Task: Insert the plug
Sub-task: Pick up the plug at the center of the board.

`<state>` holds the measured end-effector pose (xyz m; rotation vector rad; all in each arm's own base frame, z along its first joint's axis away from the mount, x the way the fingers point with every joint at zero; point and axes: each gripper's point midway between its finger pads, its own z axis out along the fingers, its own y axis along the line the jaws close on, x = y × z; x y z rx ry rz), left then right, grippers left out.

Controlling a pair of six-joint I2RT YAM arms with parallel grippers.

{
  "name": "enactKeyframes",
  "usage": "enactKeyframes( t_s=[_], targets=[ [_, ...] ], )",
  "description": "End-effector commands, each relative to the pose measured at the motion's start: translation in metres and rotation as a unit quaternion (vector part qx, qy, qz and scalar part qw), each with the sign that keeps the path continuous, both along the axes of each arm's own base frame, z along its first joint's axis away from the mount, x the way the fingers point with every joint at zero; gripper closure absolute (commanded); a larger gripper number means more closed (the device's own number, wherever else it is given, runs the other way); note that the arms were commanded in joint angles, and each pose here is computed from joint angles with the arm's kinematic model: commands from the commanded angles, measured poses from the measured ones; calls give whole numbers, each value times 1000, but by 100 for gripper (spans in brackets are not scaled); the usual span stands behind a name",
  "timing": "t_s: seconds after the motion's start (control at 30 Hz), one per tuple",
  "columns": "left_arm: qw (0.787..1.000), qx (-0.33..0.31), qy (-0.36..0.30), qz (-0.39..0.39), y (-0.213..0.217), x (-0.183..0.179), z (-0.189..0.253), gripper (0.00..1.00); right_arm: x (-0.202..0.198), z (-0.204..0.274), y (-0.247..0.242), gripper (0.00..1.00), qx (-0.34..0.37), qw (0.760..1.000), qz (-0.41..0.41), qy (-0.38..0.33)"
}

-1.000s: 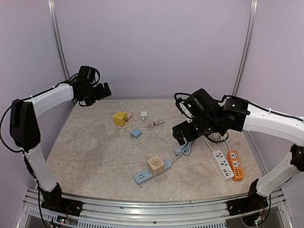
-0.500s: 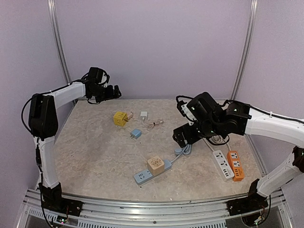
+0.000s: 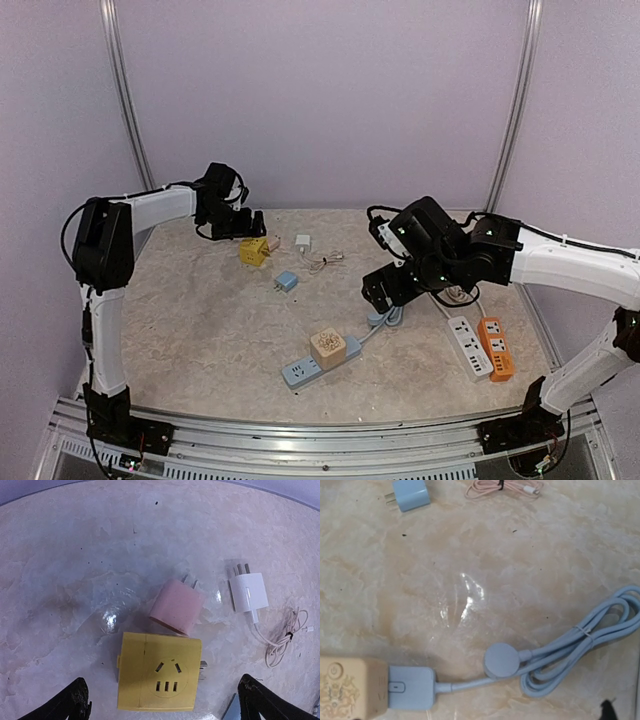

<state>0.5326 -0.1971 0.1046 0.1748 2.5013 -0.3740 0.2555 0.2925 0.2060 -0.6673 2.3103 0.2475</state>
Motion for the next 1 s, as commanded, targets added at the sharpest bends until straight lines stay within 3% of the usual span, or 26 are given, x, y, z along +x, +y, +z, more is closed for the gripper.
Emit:
enactKeyframes(
  t_s=[0.0, 0.17, 0.57, 0.83, 0.97],
  targets=[
    [998, 43, 28, -30, -7, -18, -26, 1, 3, -3, -2, 1, -6, 1000, -1, 2],
    [997, 55, 43, -35, -6, -19, -36, 8, 2, 1, -3, 1, -4, 1000, -2, -1],
    [996, 75, 29, -36, 1, -6, -39, 11, 3, 4, -2, 2, 1, 1000, 2, -7],
    [997, 52, 33, -44, -7, 1, -43, 26, 5, 4, 0, 2, -11, 1000, 4, -7],
    [997, 49, 50, -43, -7, 0, -54, 27, 5, 9, -4, 2, -11, 1000, -1, -11]
  ],
)
